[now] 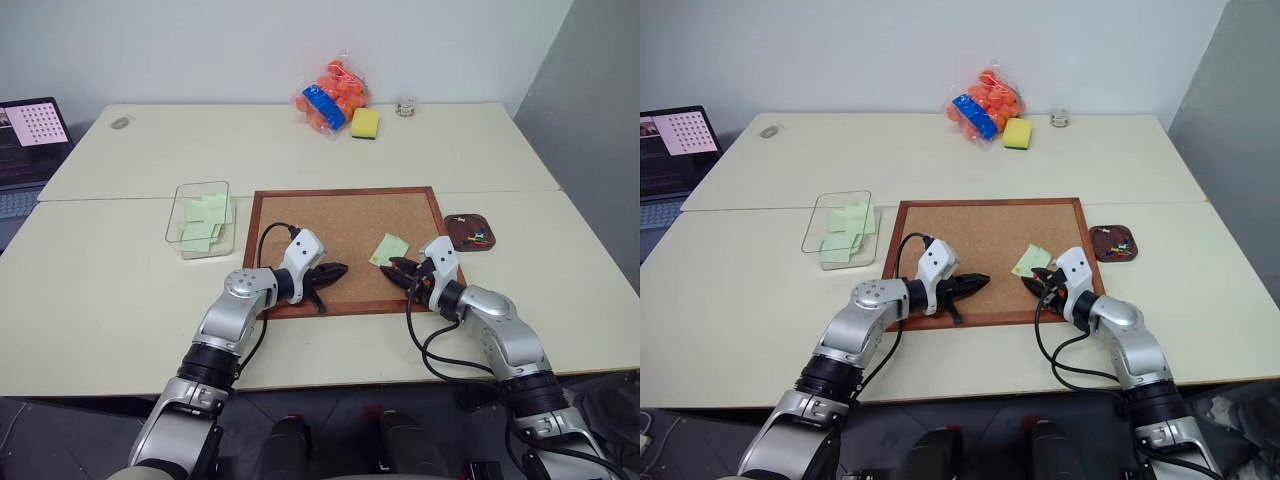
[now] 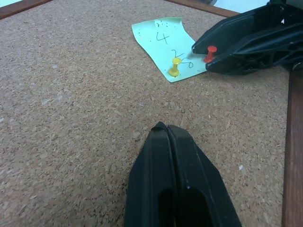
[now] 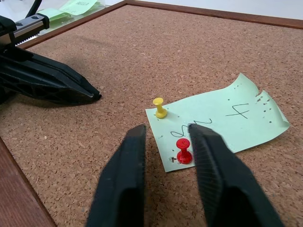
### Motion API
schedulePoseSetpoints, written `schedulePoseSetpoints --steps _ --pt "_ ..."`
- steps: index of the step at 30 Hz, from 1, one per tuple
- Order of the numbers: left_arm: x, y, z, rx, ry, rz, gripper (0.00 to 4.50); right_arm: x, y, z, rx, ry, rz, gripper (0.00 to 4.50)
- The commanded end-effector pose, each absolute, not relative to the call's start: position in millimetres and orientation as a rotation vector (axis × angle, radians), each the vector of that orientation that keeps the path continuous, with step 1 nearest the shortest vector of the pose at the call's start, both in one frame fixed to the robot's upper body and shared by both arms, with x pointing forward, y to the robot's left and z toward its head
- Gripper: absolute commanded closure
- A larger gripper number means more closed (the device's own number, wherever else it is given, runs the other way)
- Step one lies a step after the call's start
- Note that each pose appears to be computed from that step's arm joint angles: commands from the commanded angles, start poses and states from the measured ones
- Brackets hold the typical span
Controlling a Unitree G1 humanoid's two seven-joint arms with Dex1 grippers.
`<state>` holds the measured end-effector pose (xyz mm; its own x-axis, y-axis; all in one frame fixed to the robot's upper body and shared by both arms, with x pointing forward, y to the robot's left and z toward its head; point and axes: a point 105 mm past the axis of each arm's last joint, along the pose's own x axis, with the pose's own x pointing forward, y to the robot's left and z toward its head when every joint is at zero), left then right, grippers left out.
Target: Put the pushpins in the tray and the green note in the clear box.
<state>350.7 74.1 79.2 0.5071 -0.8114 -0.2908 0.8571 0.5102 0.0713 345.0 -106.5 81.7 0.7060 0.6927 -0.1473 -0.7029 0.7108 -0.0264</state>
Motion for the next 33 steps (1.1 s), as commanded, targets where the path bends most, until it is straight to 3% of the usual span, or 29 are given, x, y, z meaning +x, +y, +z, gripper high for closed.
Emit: schedulePoseSetpoints --steps 1,4,11,20,33 --pt "343.8 69.0 66.3 0.223 0.277 -1.038 4.50 348.4 -108.0 92.7 -0.100 0.083 0.766 4.04" --pt "343.7 69.2 65.4 0.221 0.279 -1.037 4.50 349.9 -110.2 94.9 -0.099 0.070 0.752 4.47" --pt "344.3 69.8 65.1 0.219 0.279 -1.029 4.50 348.1 -113.0 114.5 -0.133 -0.031 0.745 4.47" --pt "343.3 67.8 63.5 0.214 0.282 -1.034 4.50 352.0 -123.3 162.7 0.052 -0.146 0.651 4.47" --pt "344.0 65.8 64.8 0.221 0.279 -1.046 4.50 410.4 -220.8 154.3 0.077 -0.044 0.098 4.47"
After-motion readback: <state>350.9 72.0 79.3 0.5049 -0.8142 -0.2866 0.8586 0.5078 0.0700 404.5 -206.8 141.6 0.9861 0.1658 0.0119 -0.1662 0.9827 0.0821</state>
